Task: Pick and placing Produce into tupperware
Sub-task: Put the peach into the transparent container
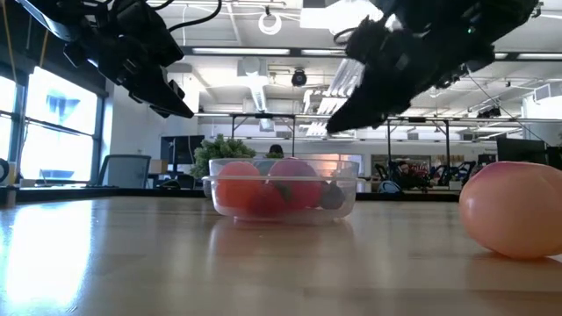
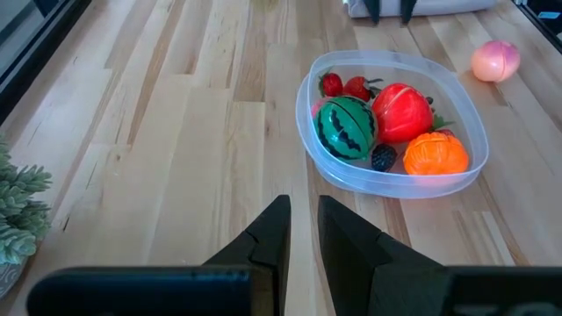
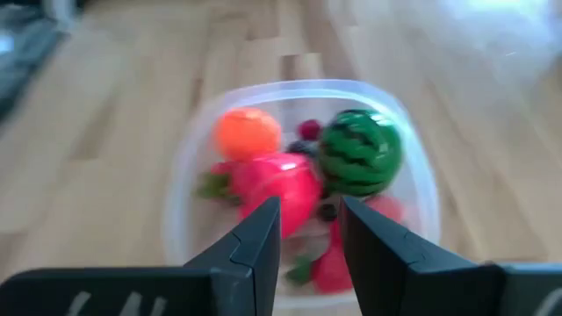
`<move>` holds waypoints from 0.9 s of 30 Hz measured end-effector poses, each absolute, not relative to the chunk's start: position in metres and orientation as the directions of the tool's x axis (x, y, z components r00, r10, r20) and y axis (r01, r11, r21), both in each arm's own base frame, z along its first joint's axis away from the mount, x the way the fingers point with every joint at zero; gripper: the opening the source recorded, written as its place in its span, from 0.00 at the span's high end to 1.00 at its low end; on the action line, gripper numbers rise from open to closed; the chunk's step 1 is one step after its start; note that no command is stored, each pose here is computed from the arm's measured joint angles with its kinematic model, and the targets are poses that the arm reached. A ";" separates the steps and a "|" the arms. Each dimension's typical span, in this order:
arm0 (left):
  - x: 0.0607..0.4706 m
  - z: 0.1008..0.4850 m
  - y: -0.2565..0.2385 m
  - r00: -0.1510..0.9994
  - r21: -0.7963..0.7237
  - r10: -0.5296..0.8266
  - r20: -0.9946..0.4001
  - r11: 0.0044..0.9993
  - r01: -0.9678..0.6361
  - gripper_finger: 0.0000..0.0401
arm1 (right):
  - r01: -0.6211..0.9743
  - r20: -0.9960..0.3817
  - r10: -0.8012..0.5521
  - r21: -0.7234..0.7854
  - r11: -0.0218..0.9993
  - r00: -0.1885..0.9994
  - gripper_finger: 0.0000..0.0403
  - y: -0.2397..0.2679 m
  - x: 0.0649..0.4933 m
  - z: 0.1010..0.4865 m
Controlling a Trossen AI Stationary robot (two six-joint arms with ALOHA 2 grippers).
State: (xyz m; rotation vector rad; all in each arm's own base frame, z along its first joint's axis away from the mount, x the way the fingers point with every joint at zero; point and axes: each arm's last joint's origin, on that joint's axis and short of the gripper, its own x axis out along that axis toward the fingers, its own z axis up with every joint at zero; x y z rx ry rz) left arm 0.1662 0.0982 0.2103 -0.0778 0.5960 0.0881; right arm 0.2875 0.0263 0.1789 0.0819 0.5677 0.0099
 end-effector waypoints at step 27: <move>0.166 0.210 0.098 0.824 -0.048 0.060 -0.564 0.993 -0.106 0.87 | 0.135 -0.552 0.124 0.404 0.905 0.824 0.73 0.170 0.212 0.185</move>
